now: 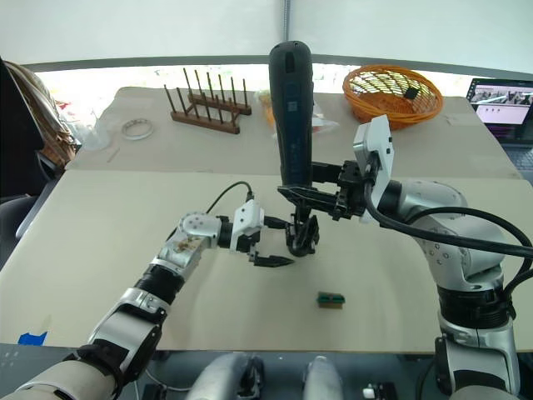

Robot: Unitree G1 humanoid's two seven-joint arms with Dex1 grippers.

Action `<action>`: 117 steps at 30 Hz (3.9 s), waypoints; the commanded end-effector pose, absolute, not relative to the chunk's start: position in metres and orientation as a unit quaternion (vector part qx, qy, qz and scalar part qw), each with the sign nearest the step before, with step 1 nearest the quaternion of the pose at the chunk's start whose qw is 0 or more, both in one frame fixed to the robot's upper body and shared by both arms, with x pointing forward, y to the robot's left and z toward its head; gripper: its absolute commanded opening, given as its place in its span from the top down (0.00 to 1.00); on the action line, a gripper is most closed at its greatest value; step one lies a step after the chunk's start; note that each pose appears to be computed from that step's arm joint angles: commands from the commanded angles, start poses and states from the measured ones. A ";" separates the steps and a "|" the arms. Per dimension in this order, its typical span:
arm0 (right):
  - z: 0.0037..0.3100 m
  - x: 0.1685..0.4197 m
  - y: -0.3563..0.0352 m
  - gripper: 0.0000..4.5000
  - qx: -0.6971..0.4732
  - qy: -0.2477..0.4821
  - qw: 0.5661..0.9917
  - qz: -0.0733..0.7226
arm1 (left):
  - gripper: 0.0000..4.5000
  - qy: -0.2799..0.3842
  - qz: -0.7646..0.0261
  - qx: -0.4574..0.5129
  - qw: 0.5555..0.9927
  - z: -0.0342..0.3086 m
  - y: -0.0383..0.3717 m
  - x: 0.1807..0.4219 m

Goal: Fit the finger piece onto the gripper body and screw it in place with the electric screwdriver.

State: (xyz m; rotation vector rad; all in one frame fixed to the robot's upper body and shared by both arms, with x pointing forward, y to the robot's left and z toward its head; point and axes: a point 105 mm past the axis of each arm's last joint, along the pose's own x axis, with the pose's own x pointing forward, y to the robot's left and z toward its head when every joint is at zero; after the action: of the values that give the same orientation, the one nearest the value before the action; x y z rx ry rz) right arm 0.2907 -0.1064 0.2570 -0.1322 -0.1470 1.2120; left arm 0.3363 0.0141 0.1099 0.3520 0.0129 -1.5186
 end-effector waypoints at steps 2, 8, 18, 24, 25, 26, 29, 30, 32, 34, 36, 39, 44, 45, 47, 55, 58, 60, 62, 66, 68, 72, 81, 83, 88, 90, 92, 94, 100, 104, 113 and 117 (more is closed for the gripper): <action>0.276 0.281 -0.105 0.57 -0.068 -0.108 0.807 0.576 | 0.00 -0.008 -0.686 0.166 0.708 0.115 0.011 0.336; 0.278 0.279 -0.104 0.57 -0.066 -0.109 0.806 0.578 | 0.00 -0.009 -0.686 0.166 0.708 0.116 0.011 0.336; 0.274 0.279 -0.104 0.57 -0.076 -0.105 0.808 0.574 | 0.00 -0.009 -0.686 0.166 0.708 0.116 0.011 0.337; 0.274 0.281 -0.105 0.57 -0.079 -0.108 0.809 0.572 | 0.00 -0.009 -0.686 0.166 0.708 0.116 0.010 0.337; 0.274 0.281 -0.105 0.57 -0.079 -0.109 0.809 0.572 | 0.00 -0.009 -0.686 0.166 0.708 0.116 0.010 0.337; 0.274 0.281 -0.105 0.57 -0.079 -0.109 0.809 0.572 | 0.00 -0.009 -0.686 0.166 0.708 0.116 0.010 0.337; 0.275 0.282 -0.105 0.57 -0.079 -0.111 0.809 0.571 | 0.00 -0.010 -0.686 0.166 0.708 0.116 0.010 0.337; 0.275 0.282 -0.105 0.57 -0.078 -0.111 0.810 0.571 | 0.00 -0.010 -0.686 0.166 0.708 0.116 0.010 0.337; 0.275 0.282 -0.105 0.57 -0.075 -0.110 0.810 0.571 | 0.00 -0.010 -0.686 0.166 0.708 0.116 0.010 0.337; 0.275 0.282 -0.104 0.57 -0.073 -0.109 0.809 0.573 | 0.00 -0.010 -0.686 0.166 0.708 0.117 0.010 0.337; 0.274 0.281 -0.103 0.57 -0.073 -0.108 0.808 0.575 | 0.00 -0.011 -0.686 0.166 0.708 0.117 0.010 0.337; 0.273 0.281 -0.103 0.57 -0.078 -0.109 0.808 0.573 | 0.00 -0.011 -0.686 0.165 0.709 0.117 0.010 0.337; 0.271 0.282 -0.104 0.57 -0.080 -0.107 0.810 0.570 | 0.00 -0.011 -0.686 0.165 0.709 0.117 0.009 0.337; 0.270 0.282 -0.104 0.57 -0.081 -0.106 0.810 0.571 | 0.00 -0.011 -0.686 0.165 0.709 0.117 0.009 0.337; 0.268 0.281 -0.104 0.57 -0.083 -0.105 0.810 0.571 | 0.00 -0.011 -0.686 0.164 0.709 0.117 0.008 0.337; 0.264 0.277 -0.104 0.57 -0.081 -0.102 0.809 0.573 | 0.00 0.002 -0.684 0.158 0.712 0.110 0.004 0.338; 0.264 0.277 -0.104 0.57 -0.081 -0.103 0.812 0.569 | 0.00 0.006 -0.684 0.149 0.714 0.107 -0.002 0.340; 0.264 0.277 -0.104 0.57 -0.081 -0.103 0.813 0.568 | 0.00 0.007 -0.680 0.148 0.718 0.103 -0.008 0.342; 0.264 0.276 -0.103 0.57 -0.082 -0.103 0.813 0.567 | 0.00 0.007 -0.676 0.149 0.722 0.100 -0.012 0.344; 0.264 0.277 -0.104 0.57 -0.082 -0.102 0.818 0.561 | 0.00 0.001 -0.677 0.145 0.722 0.100 -0.017 0.345; 0.263 0.277 -0.105 0.57 -0.082 -0.101 0.820 0.558 | 0.06 0.000 -0.678 0.142 0.722 0.100 -0.017 0.345; 0.257 0.276 -0.106 0.57 -0.078 -0.097 0.824 0.552 | 0.37 0.000 -0.678 0.139 0.722 0.099 -0.017 0.347; 0.238 0.280 -0.111 0.57 -0.064 -0.067 0.829 0.551 | 0.48 0.000 -0.678 0.144 0.721 0.101 -0.018 0.351; 0.233 0.282 -0.112 0.57 -0.061 -0.059 0.827 0.556 | 0.48 0.001 -0.678 0.147 0.720 0.101 -0.018 0.352; 0.220 0.289 -0.114 0.57 -0.072 -0.040 0.823 0.562 | 0.48 0.003 -0.678 0.150 0.720 0.103 -0.017 0.355; 0.215 0.291 -0.114 0.57 -0.074 -0.027 0.821 0.565 | 0.48 0.003 -0.677 0.151 0.720 0.104 -0.016 0.356; 0.208 0.291 -0.113 0.57 -0.087 -0.012 0.816 0.571 | 0.48 0.003 -0.676 0.153 0.721 0.106 -0.015 0.357; 0.203 0.293 -0.113 0.57 -0.099 0.002 0.813 0.574 | 0.48 0.003 -0.675 0.154 0.721 0.106 -0.014 0.358; 0.197 0.301 -0.115 0.57 -0.086 0.030 0.822 0.562 | 0.48 0.003 -0.674 0.157 0.722 0.107 -0.013 0.359; 0.188 0.300 -0.119 0.57 -0.086 0.042 0.823 0.561 | 0.48 0.003 -0.675 0.157 0.721 0.108 -0.013 0.359; 0.176 0.296 -0.128 0.57 -0.086 0.044 0.830 0.549 | 0.48 0.004 -0.676 0.160 0.719 0.107 -0.011 0.359; 0.176 0.295 -0.129 0.57 -0.084 0.042 0.833 0.545 | 0.48 0.003 -0.677 0.160 0.719 0.108 -0.011 0.359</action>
State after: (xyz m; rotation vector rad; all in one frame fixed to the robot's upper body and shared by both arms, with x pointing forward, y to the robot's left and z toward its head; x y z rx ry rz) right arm 0.2854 -0.1155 0.2262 -0.1900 -0.1506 1.2258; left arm 0.3523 -0.0120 0.0867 0.3459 0.0867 -1.5076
